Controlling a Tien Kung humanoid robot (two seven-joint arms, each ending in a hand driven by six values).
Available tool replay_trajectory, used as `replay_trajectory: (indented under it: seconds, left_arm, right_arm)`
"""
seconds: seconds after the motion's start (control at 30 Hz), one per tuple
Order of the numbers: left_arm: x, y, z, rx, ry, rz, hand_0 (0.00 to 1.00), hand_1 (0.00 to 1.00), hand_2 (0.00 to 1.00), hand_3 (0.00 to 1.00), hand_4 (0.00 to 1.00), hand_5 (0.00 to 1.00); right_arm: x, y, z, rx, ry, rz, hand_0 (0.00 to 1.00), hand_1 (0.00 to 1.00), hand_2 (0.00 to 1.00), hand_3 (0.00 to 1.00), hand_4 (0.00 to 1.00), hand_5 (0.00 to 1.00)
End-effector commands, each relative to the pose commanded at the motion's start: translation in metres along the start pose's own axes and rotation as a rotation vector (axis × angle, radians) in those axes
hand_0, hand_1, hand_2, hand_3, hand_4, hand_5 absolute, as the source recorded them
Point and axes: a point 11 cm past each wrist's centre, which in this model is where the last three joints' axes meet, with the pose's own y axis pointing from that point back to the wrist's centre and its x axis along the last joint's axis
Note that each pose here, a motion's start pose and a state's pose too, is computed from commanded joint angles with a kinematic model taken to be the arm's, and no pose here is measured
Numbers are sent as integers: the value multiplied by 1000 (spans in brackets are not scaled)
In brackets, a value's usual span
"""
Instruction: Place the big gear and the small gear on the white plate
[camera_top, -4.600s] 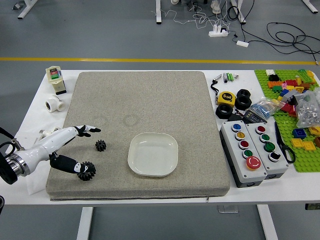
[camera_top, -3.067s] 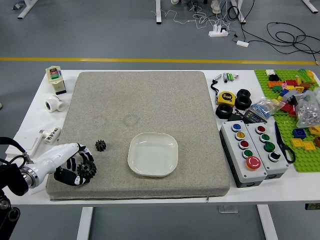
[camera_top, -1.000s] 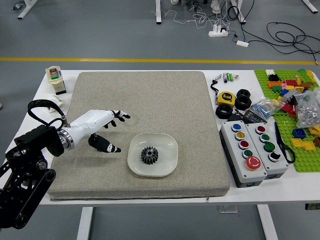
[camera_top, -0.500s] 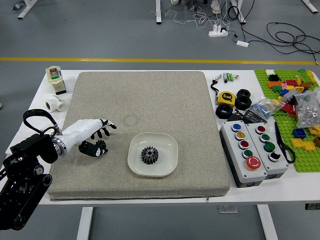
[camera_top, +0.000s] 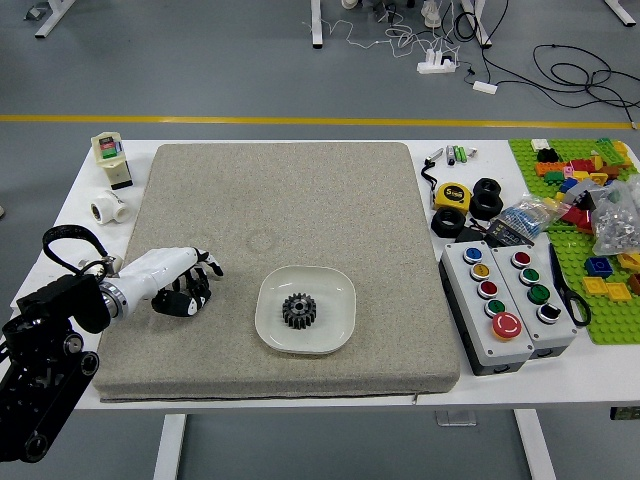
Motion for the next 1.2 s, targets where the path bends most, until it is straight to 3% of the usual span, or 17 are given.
replay_trajectory:
  seconds: [0.03, 0.27, 0.47, 0.63, 0.67, 0.8, 0.83, 1.03, 1.07, 1.2]
  left_arm:
    - [1, 0, 1, -2, -1, 3, 307, 422, 483, 637, 2, 2]
    - [15, 2, 13, -33, -18, 62, 307, 416, 475, 626, 2, 2]
    - [27, 7, 41, -105, -56, 118, 307, 417, 477, 618, 2, 2]
    - [27, 9, 67, -175, -96, 156, 307, 417, 477, 618, 2, 2]
    - [27, 9, 69, -179, -98, 158, 312, 422, 486, 618, 86, 2]
    - [17, 12, 95, -259, -132, 142, 312, 422, 486, 618, 86, 2]
    - [13, 12, 100, -275, -143, 127, 314, 420, 486, 610, 274, 2]
    - [-6, 9, 116, -318, -170, 103, 314, 420, 486, 610, 274, 2]
    - [-8, 9, 117, -320, -168, 114, 340, 459, 548, 787, 866, 87]
    - [-9, 8, 124, -335, -169, 134, 340, 459, 548, 787, 866, 87]
  right_arm:
    - [0, 0, 0, 0, 0, 0, 600, 609, 697, 565, 763, 712]
    - [0, 0, -2, 4, -4, -1, 600, 609, 697, 565, 763, 712]
    - [0, 0, -3, 6, -6, -1, 600, 609, 697, 565, 763, 712]
    - [0, 0, -4, 8, -5, -1, 600, 609, 697, 565, 763, 712]
    - [0, 0, -4, 8, -5, -1, 600, 609, 697, 565, 762, 711]
    - [0, 1, -5, 10, -6, -1, 600, 609, 697, 565, 762, 711]
    - [1, 1, -6, 10, -7, -1, 601, 609, 697, 566, 763, 711]
    - [1, 1, -8, 14, -8, -1, 601, 609, 697, 566, 763, 711]
    - [1, 1, -8, 14, -8, -1, 601, 609, 697, 566, 762, 711]
    - [1, 1, -8, 15, -9, 0, 601, 609, 697, 566, 762, 711]
